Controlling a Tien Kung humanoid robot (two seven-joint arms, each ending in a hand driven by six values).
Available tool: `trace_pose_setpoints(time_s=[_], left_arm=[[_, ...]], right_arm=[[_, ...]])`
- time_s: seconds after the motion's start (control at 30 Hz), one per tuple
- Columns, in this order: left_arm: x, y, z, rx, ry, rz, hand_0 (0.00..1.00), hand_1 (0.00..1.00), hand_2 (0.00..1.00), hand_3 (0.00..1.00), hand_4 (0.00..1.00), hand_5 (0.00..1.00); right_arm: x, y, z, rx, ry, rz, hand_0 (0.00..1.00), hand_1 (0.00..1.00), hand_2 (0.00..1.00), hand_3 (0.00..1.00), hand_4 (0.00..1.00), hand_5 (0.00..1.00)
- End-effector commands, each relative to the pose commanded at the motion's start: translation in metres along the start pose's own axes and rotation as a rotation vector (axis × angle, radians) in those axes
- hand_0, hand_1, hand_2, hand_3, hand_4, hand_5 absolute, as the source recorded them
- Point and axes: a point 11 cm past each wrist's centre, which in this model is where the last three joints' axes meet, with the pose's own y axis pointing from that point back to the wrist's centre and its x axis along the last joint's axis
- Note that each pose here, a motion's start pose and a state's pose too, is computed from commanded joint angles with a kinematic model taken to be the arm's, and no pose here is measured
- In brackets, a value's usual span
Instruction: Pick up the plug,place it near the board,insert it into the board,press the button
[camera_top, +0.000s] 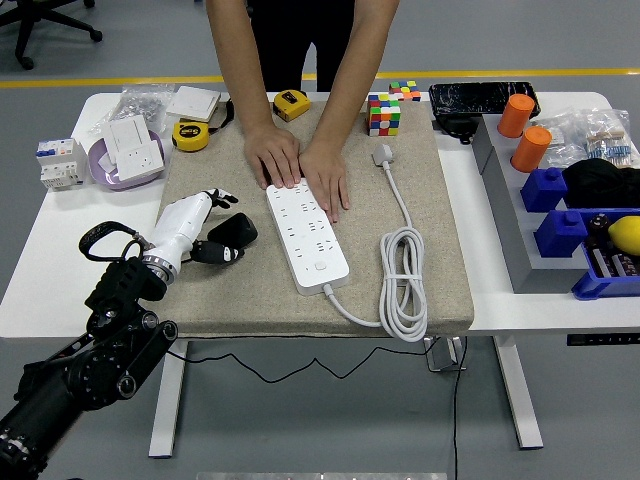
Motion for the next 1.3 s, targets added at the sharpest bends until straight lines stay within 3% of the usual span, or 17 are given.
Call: trace_pose_setpoints(time_s=[0.13,0.17,0.67,1.0,1.3], left_arm=[[0.001,-0.001,0.0,0.0,-0.011,0.001,0.416,0.415,0.434,0.452,0.895,0.097],[0.001,-0.001,0.0,0.0,-0.011,0.001,0.383,0.384,0.412,0.444,0.821,0.107],[0.008,-0.002,0.011,-0.027,0.003,-0.002,0.359,0.369,0.401,0.44,0.799,0.132],[0.016,0.001,0.038,-0.102,0.123,-0.055,0.362,0.376,0.399,0.442,0.789,0.143],[0.014,-0.004,0.058,-0.137,0.145,-0.075,0.364,0.379,0.4,0.443,0.785,0.147]], right_arm=[[0.0,0.0,-0.001,0.002,0.0,0.0,0.94,0.883,0.825,0.832,0.998,0.885],[0.0,0.0,-0.001,0.002,0.0,0.0,0.94,0.883,0.825,0.833,0.998,0.884],[0.0,0.0,-0.002,0.003,-0.006,0.001,0.941,0.883,0.825,0.832,0.998,0.877],[-0.001,0.0,-0.001,0.002,-0.01,-0.001,0.94,0.883,0.825,0.832,0.998,0.875],[-0.001,0.0,-0.002,0.003,-0.009,0.0,0.94,0.883,0.825,0.833,0.998,0.873]])
